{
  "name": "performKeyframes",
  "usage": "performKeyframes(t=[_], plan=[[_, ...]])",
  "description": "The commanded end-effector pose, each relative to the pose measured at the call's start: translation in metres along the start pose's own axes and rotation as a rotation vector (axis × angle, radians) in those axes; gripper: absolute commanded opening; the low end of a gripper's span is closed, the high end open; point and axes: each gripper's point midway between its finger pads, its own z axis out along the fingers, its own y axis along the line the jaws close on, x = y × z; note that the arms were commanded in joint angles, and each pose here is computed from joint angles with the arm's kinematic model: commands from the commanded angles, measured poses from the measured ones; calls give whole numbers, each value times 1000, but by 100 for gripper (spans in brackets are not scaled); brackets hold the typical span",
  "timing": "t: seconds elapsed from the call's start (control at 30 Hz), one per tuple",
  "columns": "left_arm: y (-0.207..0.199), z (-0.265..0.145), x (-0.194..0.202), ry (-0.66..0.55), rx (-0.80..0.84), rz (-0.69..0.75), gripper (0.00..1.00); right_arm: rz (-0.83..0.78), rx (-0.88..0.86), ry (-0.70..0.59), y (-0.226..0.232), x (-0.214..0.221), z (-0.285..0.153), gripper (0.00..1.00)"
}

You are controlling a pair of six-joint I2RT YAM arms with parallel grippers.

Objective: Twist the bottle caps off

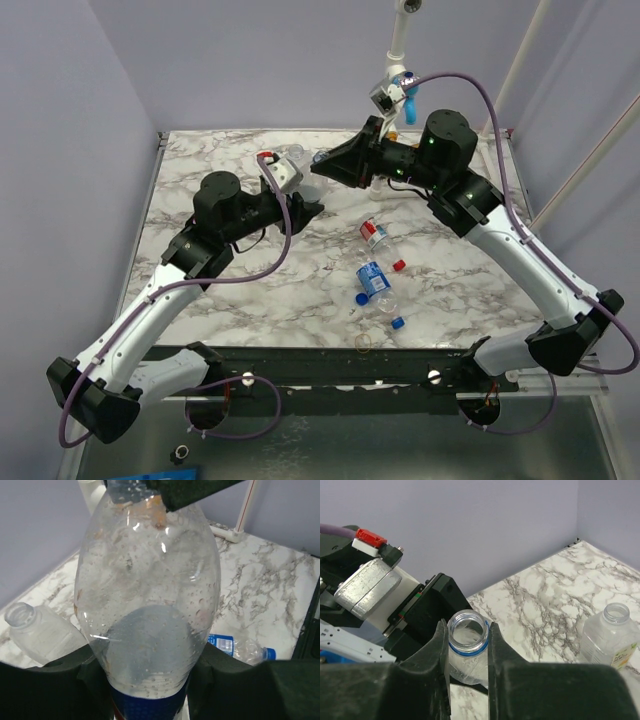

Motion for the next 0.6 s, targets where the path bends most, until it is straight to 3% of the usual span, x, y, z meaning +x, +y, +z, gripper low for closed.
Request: performKeyframes(t=[0.0, 0.03, 0.07, 0.37, 0.57], plan=[[-8, -8, 12, 36, 25, -8, 68, 8, 34, -2, -10, 6, 3, 8], [-7, -9, 17, 50, 11, -9, 89, 2, 47, 3, -13, 8, 4, 5], [-3, -11, 21, 63, -18, -12, 98, -11, 58, 8, -16, 10, 3, 4], [54, -66, 50, 185, -441, 7, 99, -123, 173, 103, -61, 57, 10, 3], [75, -106, 41, 207, -630, 36, 99, -144, 205, 177, -97, 102, 35, 2]])
